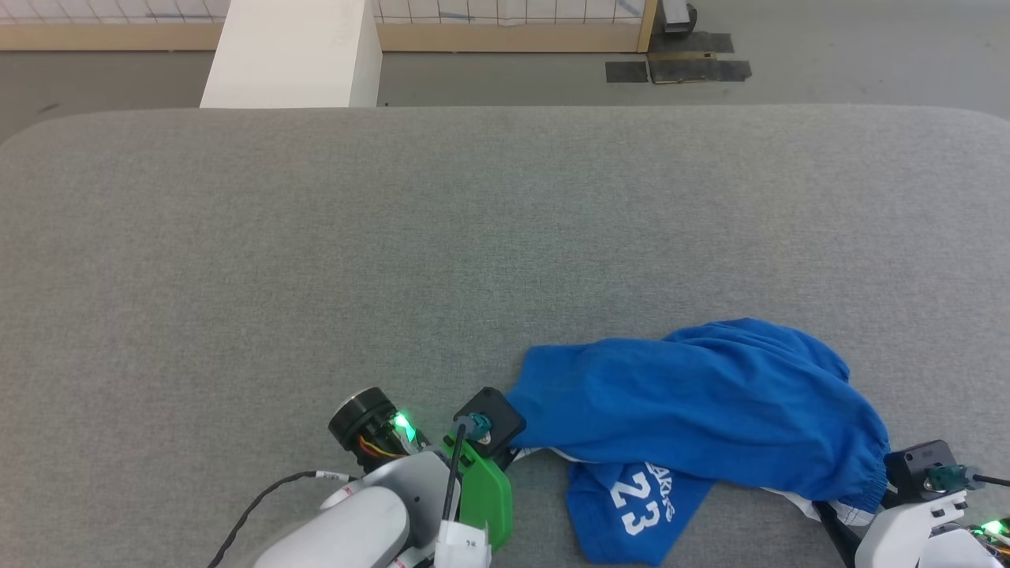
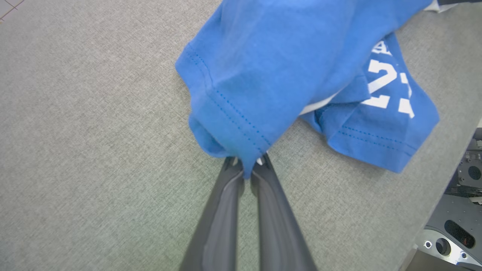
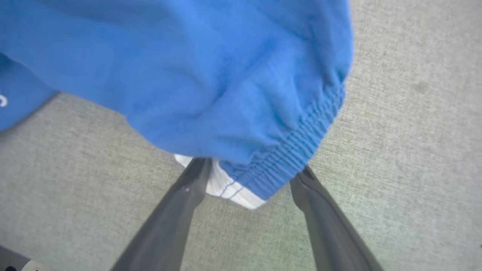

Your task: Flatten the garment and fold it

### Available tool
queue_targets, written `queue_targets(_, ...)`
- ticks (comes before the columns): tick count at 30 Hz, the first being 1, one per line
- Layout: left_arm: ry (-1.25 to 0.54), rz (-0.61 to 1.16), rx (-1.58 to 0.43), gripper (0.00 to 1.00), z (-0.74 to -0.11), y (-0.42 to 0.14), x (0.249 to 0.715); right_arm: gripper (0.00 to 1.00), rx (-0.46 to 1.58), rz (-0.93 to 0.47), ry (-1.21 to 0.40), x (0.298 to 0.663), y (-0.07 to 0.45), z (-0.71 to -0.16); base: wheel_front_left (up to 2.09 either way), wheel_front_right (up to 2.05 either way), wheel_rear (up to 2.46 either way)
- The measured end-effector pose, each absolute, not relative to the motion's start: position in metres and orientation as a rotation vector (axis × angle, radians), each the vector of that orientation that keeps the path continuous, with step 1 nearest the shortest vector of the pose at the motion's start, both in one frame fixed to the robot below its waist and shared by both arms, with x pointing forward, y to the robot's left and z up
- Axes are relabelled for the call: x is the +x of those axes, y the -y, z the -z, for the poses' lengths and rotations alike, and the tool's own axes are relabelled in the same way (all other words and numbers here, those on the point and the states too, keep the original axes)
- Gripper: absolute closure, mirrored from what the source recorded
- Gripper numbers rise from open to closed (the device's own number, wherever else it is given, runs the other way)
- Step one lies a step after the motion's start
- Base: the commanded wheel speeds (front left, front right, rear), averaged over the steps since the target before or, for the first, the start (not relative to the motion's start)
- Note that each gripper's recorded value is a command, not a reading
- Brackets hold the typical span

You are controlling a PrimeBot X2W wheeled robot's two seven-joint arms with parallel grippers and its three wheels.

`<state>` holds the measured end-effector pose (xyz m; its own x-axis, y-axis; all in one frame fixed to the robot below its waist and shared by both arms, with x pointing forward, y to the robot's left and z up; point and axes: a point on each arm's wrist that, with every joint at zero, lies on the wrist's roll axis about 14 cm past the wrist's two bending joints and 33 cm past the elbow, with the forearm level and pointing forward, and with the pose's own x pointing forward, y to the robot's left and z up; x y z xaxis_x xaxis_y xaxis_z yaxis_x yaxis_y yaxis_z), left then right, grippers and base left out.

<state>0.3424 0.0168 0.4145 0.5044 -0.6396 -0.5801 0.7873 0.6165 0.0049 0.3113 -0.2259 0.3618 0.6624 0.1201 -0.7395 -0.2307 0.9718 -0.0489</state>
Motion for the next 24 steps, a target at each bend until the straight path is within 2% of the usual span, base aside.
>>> queue_targets(2, -0.575, 0.871, 0.282, 1.00, -0.414, -0.018, 0.343, 0.00, -0.129, -0.206, -0.826, 0.313, 0.223, -0.359, 0.00, 0.00, 0.00)
queue_targets(3, -0.571, 0.867, 0.279, 1.00, -0.414, -0.019, 0.344, 1.00, -0.118, -0.213, -0.813, 0.315, 0.222, -0.358, 0.00, 0.00, 0.00)
queue_targets(10, -0.545, 0.854, 0.244, 1.00, -0.423, -0.018, 0.340, 1.00, -0.129, -0.219, -0.707, 0.314, 0.219, -0.382, 0.00, 0.00, 0.00)
queue_targets(15, -0.447, 0.842, 0.207, 1.00, -0.456, -0.014, 0.350, 1.00, -0.173, -0.251, -0.492, 0.331, 0.209, -0.444, 0.00, 0.00, 0.00)
queue_targets(24, -0.131, 0.771, 0.247, 1.00, -0.572, -0.030, 0.416, 1.00, -0.219, -0.274, -0.122, 0.391, 0.198, -0.564, 0.00, 0.00, 0.00)
